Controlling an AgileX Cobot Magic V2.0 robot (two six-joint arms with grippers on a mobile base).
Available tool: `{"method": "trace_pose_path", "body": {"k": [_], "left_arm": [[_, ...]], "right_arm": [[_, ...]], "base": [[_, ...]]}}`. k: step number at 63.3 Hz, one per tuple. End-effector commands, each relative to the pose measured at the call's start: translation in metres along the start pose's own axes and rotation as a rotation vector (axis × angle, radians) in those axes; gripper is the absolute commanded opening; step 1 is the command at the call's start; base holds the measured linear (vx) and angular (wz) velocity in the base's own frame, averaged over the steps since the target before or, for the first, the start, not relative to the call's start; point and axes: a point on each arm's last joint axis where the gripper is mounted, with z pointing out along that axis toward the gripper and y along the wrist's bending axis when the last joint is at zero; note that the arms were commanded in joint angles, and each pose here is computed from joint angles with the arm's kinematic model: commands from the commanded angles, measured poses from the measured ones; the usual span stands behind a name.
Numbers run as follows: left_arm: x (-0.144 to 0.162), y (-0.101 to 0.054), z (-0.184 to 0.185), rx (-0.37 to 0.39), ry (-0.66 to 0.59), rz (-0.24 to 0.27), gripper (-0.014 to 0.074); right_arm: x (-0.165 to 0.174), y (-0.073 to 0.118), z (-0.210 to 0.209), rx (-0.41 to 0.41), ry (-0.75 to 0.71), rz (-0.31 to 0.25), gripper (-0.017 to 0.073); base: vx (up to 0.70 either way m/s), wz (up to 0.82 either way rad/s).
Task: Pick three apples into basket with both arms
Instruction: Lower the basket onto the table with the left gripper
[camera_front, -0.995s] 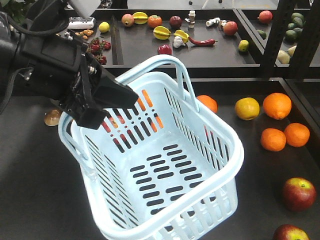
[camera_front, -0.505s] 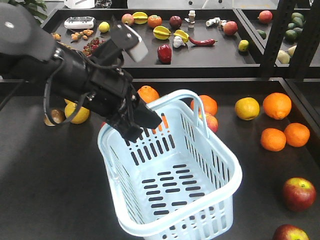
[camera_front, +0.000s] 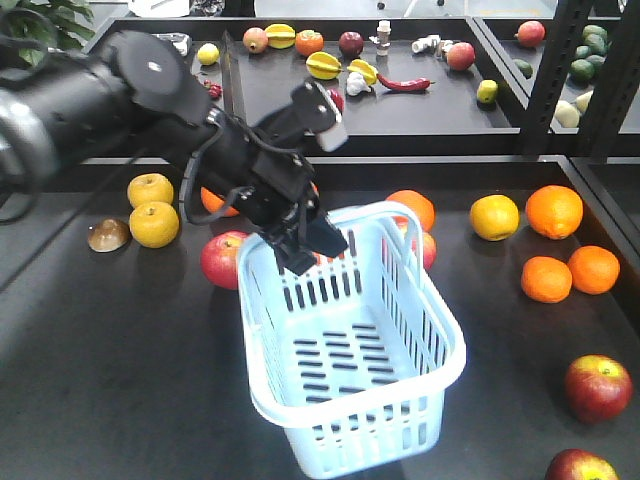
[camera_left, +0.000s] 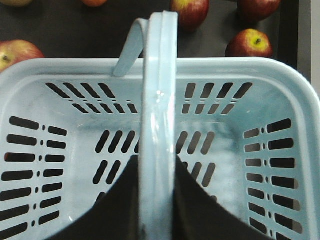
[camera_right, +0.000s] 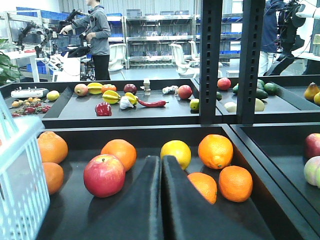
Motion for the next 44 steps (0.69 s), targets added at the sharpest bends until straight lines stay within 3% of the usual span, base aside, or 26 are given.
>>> {"method": "trace_pose_path", "body": {"k": [1, 13, 27, 44], "left_arm": [[-0.022, -0.006, -0.012, -0.011, -0.086, 0.043, -0.0006], [-0.015, 0.007, 0.008, 0.005, -0.062, 0.020, -0.0006], [-0.016, 0.011, 0.012, -0.022, -0.077, 0.013, 0.0011], [-0.018, 0.015, 0.012, -0.060, -0.103, 0.011, 0.0138]], "right_arm": [[-0.002, 0.001, -0.001, -0.006, -0.068, -0.017, -0.0005], [-0.002, 0.001, -0.001, -0.006, -0.068, -0.017, -0.0005], [-0.002, 0.001, -0.001, -0.006, -0.068, -0.017, -0.0005], [-0.002, 0.001, -0.001, -0.006, -0.068, -0.017, -0.0005]], "base": [[0.00, 0.00], [0.00, 0.00], [0.00, 0.00], [0.00, 0.00]]}}
